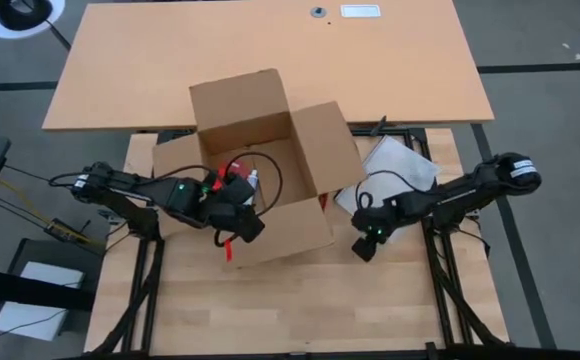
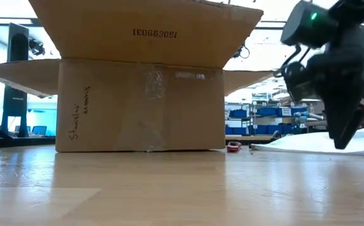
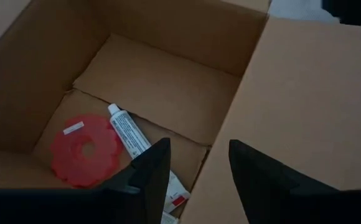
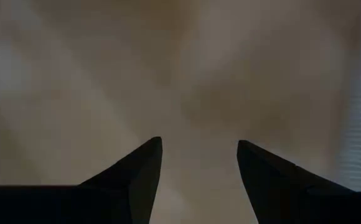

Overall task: Unpack boxes
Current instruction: Open the white zip bag

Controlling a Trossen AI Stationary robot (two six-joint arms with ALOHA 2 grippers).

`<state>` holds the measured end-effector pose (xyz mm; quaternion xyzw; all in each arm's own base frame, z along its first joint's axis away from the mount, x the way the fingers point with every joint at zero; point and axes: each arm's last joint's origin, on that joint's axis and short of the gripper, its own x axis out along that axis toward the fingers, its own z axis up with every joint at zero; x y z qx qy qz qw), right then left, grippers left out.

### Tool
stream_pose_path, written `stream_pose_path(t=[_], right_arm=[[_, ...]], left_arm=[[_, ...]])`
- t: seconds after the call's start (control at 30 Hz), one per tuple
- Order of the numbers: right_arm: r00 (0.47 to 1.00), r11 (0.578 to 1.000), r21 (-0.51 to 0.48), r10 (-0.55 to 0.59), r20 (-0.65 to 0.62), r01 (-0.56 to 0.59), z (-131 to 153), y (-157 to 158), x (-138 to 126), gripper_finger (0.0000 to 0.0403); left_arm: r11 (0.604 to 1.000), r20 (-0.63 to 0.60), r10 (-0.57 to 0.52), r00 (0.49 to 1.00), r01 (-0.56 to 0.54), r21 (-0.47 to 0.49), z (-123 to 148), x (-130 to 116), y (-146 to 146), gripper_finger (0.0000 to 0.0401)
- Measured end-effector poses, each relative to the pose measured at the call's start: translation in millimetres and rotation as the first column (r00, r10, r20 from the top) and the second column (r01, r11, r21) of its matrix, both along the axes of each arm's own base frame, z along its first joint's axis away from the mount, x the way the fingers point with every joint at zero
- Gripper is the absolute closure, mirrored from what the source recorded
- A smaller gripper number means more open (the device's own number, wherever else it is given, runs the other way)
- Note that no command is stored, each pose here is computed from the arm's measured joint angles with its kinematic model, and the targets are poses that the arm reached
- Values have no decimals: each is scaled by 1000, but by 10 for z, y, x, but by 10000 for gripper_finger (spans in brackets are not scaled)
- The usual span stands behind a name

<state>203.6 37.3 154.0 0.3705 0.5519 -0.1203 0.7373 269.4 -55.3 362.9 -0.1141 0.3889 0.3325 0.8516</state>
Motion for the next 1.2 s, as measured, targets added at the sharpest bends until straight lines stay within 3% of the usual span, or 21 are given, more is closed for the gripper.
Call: stream_pose_path(t=[0.23, 0.33, 0.43, 0.5, 0.6, 0.63, 0.7, 0.9, 1.1, 1.2], right_arm=[[989, 995, 60, 69, 130, -77, 119, 404, 51, 188], [993, 996, -49, 73, 94, -69, 242, 505, 28, 191], [992, 966, -252, 86, 88, -61, 381, 507, 25, 198], [983, 910, -412, 121, 136, -55, 455, 467, 68, 203], [954, 739, -670, 247, 169, -73, 513, 372, 158, 209], [946, 681, -728, 278, 165, -74, 525, 335, 189, 211], [949, 627, -776, 281, 144, -68, 495, 228, 219, 215], [982, 658, -752, 166, 88, -43, 236, -147, 173, 215], [955, 682, -729, 250, 157, -58, -40, -421, 137, 211], [967, 678, -735, 185, 174, 3, -161, -591, 54, 213]], left_arm=[[999, -21, -39, 999, 39, 18, -8, 1, -33, 227], [998, -31, -64, 997, 65, 19, -9, -3, -57, 227], [997, -32, -79, 996, 80, 18, -10, -11, -96, 227], [996, -31, -88, 996, 88, 17, -10, -17, -122, 227], [995, -30, -96, 995, 97, 17, -10, -23, -146, 227], [995, -30, -97, 995, 97, 16, -10, -24, -147, 227], [996, -28, -93, 995, 93, 15, -10, -23, -146, 227], [998, -3, -54, 999, 54, -15, -10, -23, -146, 227], [999, 9, -35, 999, 35, -29, -12, -22, -147, 227], [999, 9, -33, 999, 34, -30, -12, -22, -146, 227]])
